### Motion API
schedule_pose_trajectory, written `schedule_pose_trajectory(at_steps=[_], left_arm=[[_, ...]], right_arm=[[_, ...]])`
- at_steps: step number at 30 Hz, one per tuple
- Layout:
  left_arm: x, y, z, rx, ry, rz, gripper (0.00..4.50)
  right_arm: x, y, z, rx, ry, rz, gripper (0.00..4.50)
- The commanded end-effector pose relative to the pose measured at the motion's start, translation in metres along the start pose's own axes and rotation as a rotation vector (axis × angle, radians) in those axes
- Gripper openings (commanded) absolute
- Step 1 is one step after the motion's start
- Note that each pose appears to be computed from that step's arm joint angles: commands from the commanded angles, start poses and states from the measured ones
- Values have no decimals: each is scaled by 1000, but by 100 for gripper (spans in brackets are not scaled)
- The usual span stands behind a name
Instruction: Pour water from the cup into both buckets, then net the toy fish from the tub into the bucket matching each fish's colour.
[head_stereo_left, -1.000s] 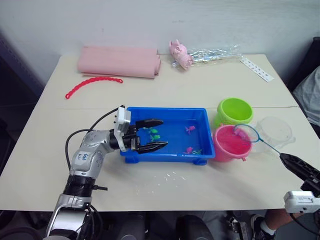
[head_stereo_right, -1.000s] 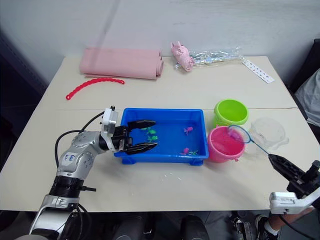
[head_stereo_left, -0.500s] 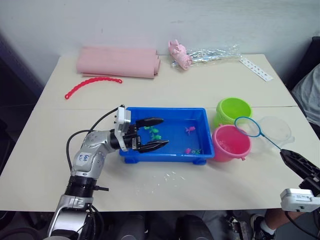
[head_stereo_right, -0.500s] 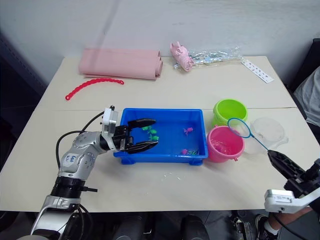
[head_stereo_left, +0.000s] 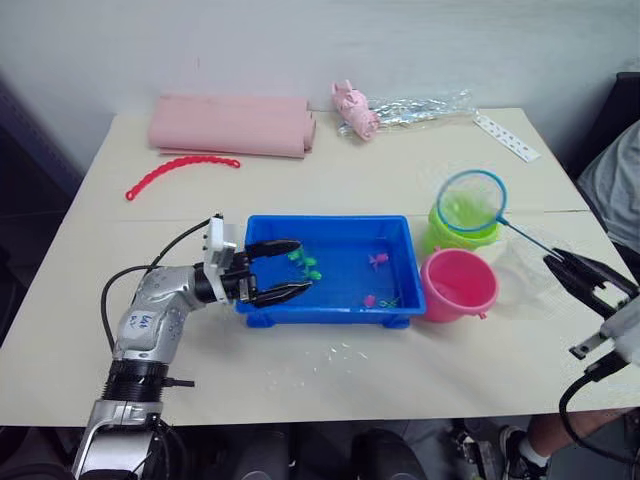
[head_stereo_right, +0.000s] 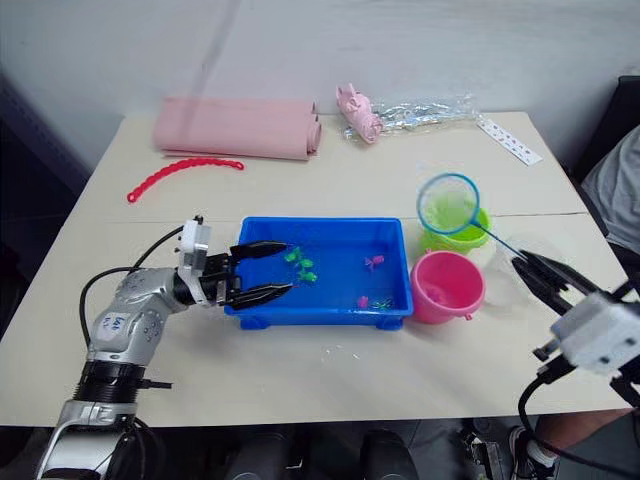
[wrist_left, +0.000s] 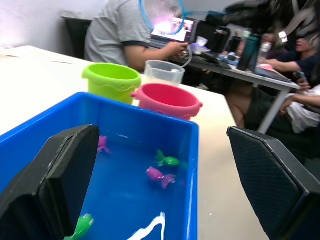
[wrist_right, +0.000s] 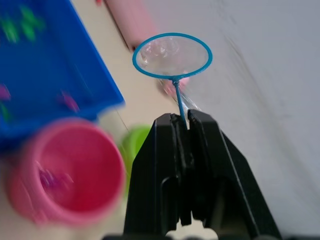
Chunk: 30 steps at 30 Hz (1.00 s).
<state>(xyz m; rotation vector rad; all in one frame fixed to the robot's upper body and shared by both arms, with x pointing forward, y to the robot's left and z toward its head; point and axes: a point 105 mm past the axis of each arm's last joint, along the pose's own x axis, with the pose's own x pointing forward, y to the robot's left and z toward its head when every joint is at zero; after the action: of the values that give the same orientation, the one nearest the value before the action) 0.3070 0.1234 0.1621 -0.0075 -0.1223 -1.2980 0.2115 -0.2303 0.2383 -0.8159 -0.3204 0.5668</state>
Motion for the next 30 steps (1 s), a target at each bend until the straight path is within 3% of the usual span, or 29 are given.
schedule_pose_trajectory(at_steps=[1,7,12,15,18,22,30], left_arm=[[-19,1,14,64,0,26,448],[-48,4,16,103,61,88,448],[-57,5,16,117,74,128,448],[-60,4,17,117,73,139,448],[-59,-2,16,117,73,140,448],[-58,-6,14,113,86,133,448],[-54,-11,11,116,135,86,448]], right_arm=[[18,8,9,186,-21,164,0],[55,17,-9,158,119,398,0],[70,33,-10,403,156,531,0],[80,36,-9,497,152,536,0],[89,28,-26,256,199,528,0],[97,27,-37,-57,162,583,0],[110,39,-56,-299,131,667,0]])
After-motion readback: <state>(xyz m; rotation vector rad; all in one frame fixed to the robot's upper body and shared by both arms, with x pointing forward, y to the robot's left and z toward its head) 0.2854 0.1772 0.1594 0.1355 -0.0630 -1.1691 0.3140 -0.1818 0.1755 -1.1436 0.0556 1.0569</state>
